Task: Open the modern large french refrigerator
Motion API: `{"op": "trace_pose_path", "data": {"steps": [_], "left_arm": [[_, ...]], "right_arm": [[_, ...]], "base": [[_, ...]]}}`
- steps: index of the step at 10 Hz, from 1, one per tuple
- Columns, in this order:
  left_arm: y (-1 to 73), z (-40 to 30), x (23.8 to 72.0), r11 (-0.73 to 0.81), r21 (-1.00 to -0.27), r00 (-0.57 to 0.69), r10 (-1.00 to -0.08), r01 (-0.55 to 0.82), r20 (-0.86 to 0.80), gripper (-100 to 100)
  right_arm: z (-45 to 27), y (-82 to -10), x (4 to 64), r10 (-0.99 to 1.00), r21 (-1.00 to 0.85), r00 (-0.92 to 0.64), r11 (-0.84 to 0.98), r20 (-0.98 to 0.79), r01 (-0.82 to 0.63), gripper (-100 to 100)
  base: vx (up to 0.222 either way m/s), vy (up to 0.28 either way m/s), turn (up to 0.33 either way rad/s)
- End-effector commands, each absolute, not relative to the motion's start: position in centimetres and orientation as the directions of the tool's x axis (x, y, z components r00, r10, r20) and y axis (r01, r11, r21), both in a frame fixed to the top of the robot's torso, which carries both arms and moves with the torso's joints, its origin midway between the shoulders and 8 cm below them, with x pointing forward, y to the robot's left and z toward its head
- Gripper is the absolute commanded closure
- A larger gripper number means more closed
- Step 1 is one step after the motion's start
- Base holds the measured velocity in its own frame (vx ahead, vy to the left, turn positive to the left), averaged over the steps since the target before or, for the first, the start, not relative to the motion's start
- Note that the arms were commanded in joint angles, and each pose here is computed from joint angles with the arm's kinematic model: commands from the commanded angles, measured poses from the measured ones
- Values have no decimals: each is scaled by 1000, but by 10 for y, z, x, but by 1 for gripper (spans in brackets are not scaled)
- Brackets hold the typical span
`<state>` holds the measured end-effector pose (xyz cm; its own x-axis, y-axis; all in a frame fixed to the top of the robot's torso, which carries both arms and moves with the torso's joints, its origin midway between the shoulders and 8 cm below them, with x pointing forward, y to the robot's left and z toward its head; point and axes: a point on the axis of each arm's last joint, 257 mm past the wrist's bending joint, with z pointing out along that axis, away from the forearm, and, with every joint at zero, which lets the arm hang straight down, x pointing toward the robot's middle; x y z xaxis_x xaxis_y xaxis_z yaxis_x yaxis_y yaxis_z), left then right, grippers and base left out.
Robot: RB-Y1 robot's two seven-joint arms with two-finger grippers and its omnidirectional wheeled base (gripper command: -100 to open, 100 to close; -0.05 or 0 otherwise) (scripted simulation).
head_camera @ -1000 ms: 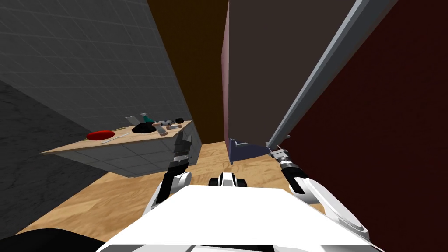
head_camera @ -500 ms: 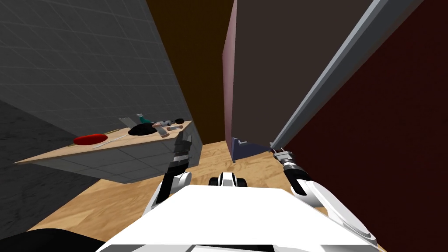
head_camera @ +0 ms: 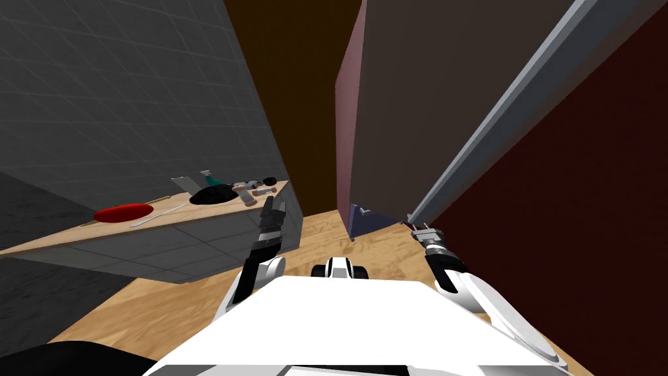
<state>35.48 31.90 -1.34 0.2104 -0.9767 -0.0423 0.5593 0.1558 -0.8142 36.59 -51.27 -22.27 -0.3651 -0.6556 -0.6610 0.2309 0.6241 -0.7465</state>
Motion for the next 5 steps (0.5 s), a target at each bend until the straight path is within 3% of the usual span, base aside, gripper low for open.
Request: {"op": "trace_pose_path", "data": {"steps": [1, 5], "left_arm": [[319, -13, 355, 156, -814, 210, -977, 559, -42, 0], [319, -13, 355, 156, -814, 210, -977, 559, -42, 0]], "right_arm": [[-216, -526, 358, -640, -748, -394, 604, -660, 274, 100], [-210, -544, 343, -606, -748, -440, 573, -662, 334, 100]], "base": [[8, 238, -127], [-21, 222, -103]]}}
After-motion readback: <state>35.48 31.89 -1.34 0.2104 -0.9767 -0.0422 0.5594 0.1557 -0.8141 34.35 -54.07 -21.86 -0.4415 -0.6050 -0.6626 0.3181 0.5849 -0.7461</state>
